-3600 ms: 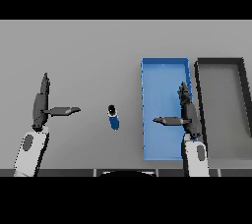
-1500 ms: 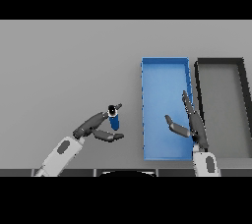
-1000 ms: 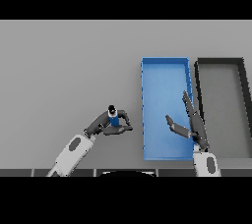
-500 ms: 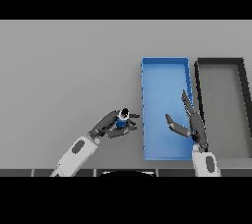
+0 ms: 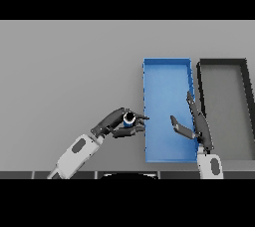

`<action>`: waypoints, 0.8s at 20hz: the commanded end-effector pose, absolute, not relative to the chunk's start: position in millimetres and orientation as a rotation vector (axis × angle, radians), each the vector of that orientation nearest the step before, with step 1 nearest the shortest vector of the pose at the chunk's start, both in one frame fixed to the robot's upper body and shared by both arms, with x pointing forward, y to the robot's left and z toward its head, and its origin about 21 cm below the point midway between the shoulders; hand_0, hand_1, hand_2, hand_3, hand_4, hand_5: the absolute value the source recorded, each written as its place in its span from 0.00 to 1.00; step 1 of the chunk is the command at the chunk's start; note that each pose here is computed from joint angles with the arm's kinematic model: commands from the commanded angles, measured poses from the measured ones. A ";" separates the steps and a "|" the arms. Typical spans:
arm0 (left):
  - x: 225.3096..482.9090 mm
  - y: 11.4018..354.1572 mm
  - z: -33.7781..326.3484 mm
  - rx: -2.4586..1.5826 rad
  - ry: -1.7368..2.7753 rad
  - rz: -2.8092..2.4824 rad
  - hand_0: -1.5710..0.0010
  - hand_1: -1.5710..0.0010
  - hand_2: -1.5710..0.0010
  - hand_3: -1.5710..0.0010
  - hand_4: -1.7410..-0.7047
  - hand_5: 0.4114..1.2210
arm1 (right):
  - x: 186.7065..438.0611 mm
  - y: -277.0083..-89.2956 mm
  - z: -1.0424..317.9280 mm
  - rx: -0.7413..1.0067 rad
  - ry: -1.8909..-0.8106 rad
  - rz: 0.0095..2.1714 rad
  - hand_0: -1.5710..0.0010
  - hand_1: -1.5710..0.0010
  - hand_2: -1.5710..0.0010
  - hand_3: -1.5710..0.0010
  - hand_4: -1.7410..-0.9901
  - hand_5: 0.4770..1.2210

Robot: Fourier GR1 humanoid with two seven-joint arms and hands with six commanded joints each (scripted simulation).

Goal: Pick up the blue pipe and place it into the blue bin.

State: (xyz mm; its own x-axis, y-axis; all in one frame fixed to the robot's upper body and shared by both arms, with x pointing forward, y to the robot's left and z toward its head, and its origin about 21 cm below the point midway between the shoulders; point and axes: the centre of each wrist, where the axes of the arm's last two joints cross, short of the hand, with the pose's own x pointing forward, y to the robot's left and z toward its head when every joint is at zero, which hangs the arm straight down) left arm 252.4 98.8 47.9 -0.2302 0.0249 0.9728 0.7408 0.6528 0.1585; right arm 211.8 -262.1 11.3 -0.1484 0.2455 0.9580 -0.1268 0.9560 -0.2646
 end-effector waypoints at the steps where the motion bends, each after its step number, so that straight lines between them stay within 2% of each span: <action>1: 250.8 96.9 51.0 -0.628 -1.693 -0.760 0.01 0.00 0.00 0.08 0.01 1.00 | 212.1 -259.5 9.5 -0.095 -1.678 0.332 1.00 1.00 1.00 1.00 0.73 0.21; 6: 250.1 98.7 50.7 -0.634 -1.675 -0.771 0.00 0.00 0.00 0.08 0.01 1.00 | 206.5 -260.9 9.6 -0.102 -1.667 0.295 1.00 1.00 1.00 1.00 0.75 0.20; 11: 251.6 98.4 50.7 -0.611 -1.664 -0.783 0.00 0.00 0.00 0.08 0.01 1.00 | 201.4 -258.9 11.5 -0.099 -1.668 0.288 1.00 1.00 1.00 1.00 0.71 0.19; 14: 250.4 100.1 50.4 -0.617 -1.659 -0.788 0.00 0.00 0.00 0.08 0.01 1.00 | 202.0 -259.3 22.6 -0.031 -1.729 0.280 1.00 1.00 1.00 1.00 0.73 0.18; 16: 249.8 96.2 51.5 -0.625 -1.659 -0.784 0.00 0.00 0.00 0.08 0.01 1.00 | 205.4 -261.8 40.8 0.121 -1.746 0.292 1.00 1.00 1.00 1.00 0.72 0.16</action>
